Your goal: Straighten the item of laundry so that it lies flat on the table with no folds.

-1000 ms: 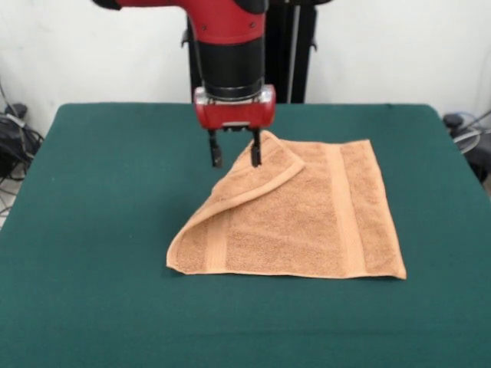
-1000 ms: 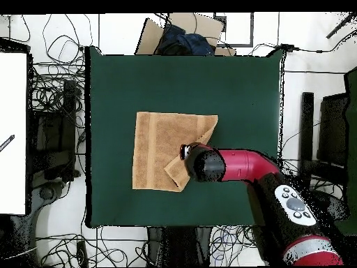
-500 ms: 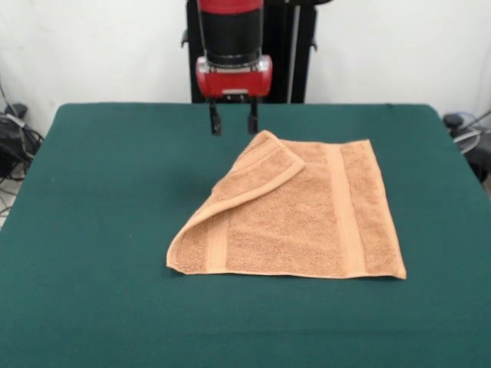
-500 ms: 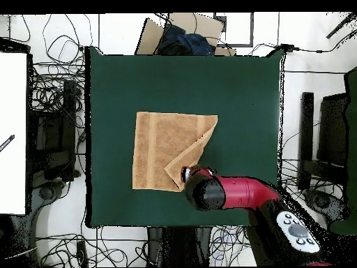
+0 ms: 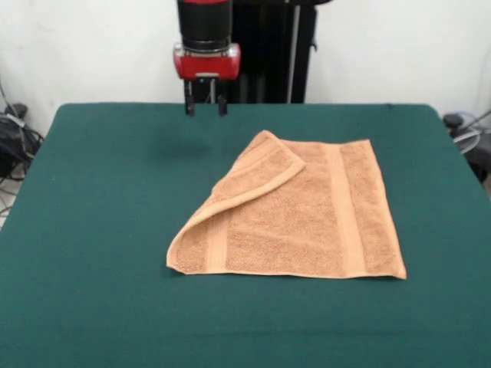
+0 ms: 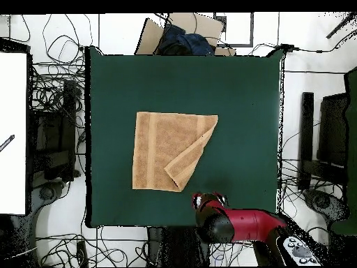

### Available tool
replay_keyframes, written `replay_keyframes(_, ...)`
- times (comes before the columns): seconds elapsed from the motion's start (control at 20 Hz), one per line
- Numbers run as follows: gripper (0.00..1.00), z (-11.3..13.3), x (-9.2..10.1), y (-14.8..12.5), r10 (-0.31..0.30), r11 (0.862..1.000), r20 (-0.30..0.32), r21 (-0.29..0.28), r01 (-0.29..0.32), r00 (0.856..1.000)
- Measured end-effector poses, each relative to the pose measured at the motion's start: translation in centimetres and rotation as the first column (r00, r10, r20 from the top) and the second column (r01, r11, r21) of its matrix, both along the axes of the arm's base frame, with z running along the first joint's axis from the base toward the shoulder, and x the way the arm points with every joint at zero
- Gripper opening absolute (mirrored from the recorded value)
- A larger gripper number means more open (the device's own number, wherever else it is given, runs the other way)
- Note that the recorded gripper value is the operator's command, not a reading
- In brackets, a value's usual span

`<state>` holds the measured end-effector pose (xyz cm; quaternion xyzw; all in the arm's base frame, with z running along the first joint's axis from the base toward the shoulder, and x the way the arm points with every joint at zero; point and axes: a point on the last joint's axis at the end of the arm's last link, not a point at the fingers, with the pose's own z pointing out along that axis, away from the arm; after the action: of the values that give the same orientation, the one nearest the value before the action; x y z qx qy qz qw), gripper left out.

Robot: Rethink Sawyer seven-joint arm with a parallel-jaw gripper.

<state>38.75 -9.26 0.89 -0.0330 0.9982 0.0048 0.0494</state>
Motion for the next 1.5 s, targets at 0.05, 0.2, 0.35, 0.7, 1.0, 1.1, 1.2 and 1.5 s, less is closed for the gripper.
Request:
replay_keyframes(0.05,1.0,-1.2,-1.5,0.2,0.003,1.0,0.023,0.003,-0.003,1.0)
replay_keyframes(0.2,1.0,-3.1,-3.4,1.2,0.002,1.0,0.048,0.021,-0.003,0.999)
replay_keyframes(0.35,1.0,-4.9,-5.7,2.4,0.002,0.999,0.055,0.045,-0.005,0.998)
replay_keyframes(0.7,1.0,-6.1,-8.0,3.2,0.003,0.999,0.082,0.052,-0.007,0.997)
replay_keyframes(1.0,1.0,-4.7,-9.3,2.6,-0.017,0.999,0.062,0.052,0.014,0.998)
replay_keyframes(1.1,1.0,-4.0,-9.6,2.4,-0.025,0.998,0.05,0.051,0.023,0.998)
replay_keyframes(1.2,1.0,-3.1,-10.0,2.2,-0.038,0.998,0.033,0.046,0.036,0.999)
replay_keyframes(1.5,1.0,0.2,-10.7,1.6,-0.068,0.997,-0.003,0.021,0.068,0.998)
